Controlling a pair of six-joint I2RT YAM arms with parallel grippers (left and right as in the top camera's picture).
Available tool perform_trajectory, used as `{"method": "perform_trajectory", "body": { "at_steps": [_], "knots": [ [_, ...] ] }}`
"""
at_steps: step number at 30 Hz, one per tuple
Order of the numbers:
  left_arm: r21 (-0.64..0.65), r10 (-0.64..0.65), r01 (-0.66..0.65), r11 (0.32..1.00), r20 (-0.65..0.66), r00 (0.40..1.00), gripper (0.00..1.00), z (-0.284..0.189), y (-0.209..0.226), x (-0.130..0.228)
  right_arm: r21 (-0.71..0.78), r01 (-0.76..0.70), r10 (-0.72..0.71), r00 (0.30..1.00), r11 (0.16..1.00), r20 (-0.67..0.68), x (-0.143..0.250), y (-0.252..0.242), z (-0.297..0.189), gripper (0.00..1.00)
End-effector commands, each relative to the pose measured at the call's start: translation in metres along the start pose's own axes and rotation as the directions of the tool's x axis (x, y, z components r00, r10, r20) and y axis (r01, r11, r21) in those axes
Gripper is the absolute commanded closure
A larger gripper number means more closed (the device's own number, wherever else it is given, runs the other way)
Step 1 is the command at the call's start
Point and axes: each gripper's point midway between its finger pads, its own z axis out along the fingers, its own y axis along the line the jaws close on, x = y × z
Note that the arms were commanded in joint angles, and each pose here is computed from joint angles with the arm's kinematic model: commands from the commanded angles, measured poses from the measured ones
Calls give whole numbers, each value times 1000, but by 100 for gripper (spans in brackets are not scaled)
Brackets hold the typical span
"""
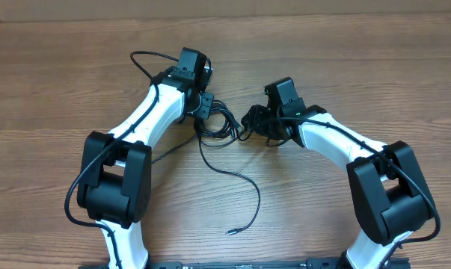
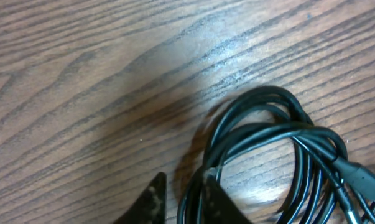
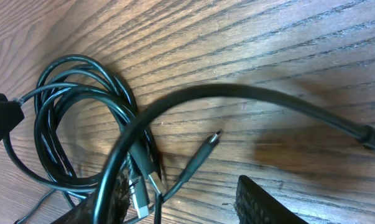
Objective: Untangle cables
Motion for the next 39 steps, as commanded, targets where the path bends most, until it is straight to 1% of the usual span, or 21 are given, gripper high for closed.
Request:
{"method": "perform_trajectory", "body": {
  "at_steps": [1, 5, 7, 8, 9, 11, 14, 19, 21, 24, 26, 27, 28, 29, 32, 33, 34, 36, 37, 38, 39],
  "knots": [
    [-20, 22, -22, 1000, -13, 1000, 83, 3, 2, 1, 4, 5, -5, 1000, 1000, -3, 2, 0, 1, 47],
    [-19, 18, -19, 1000, -23, 1000, 83, 5, 2, 5, 3, 5, -5, 1000, 1000, -3, 2, 0, 1, 47],
    [-19, 16, -17, 1000, -42, 999, 78, 9, 1, 13, 4, 4, -4, 1000, 1000, -4, 3, -1, 1, 47],
    [-20, 16, -17, 1000, -48, 999, 77, 10, 1, 16, 5, 4, -4, 1000, 1000, -6, 3, -1, 1, 47],
    [-21, 17, -18, 1000, -53, 998, 77, 12, 2, 19, 6, 4, -4, 1000, 1000, -6, 3, -1, 1, 47],
    [-45, 15, -18, 999, -57, 998, 80, 14, 6, 21, 6, 4, -4, 1000, 1000, -6, 3, -1, 1, 47],
    [-64, 16, -19, 998, -49, 999, 79, 14, 10, 19, 6, 4, -4, 1000, 1000, -6, 3, -1, 1, 47],
    [-51, 16, -15, 999, 13, 1000, 80, 14, 7, 4, 4, 5, -5, 1000, 1000, -4, 3, -1, 1, 46],
    [-49, 8, -6, 999, 39, 999, 83, 14, 6, -2, -4, 15, -15, 1000, 1000, 6, 0, 2, 1, 42],
    [-44, -38, 42, 998, 76, 996, 96, 13, 5, -11, -29, 24, -23, 999, 999, 31, -6, 7, 1, 40],
    [-43, -46, 50, 998, 84, 995, 96, 13, 5, -13, -45, 32, -29, 998, 998, 53, -12, 12, 1, 37],
    [-43, -46, 50, 998, 82, 996, 96, 13, 5, -12, -51, 35, -32, 998, 998, 61, -13, 13, 0, 34],
    [-44, -46, 50, 998, 76, 996, 91, 13, 5, -11, -55, 37, -34, 997, 998, 66, -15, 14, 0, 32],
    [-44, -46, 49, 998, 67, 997, 83, 13, 6, -9, -64, 40, -36, 997, 997, 68, -15, 16, 0, 30],
    [-46, -46, 48, 998, 53, 998, 77, 14, 6, -5, -132, 104, -97, 993, 986, 61, -14, 30, -1, 25],
    [-46, -46, 48, 998, 50, 998, 73, 14, 6, -4, -203, 166, -157, 986, 965, 58, -12, 44, -4, 21],
    [-47, -46, 48, 998, 50, 998, 73, 15, 6, -4, -235, 186, -177, 982, 954, 59, -11, 50, -5, 20],
    [-46, -46, 48, 998, 51, 998, 75, 15, 6, -4, -254, 196, -185, 981, 947, 65, -12, 54, -6, 18],
    [-46, -46, 48, 998, 54, 997, 82, 15, 6, -4, -248, 195, -184, 981, 949, 67, -13, 53, -6, 18],
    [-45, -46, 48, 998, 57, 997, 96, 15, 6, -5, -230, 189, -179, 982, 955, 64, -12, 50, -5, 22],
    [-46, -45, 47, 998, 59, 997, 96, 15, 6, -6, -196, 174, -166, 984, 965, 58, -13, 41, -4, 31]
  ]
}}
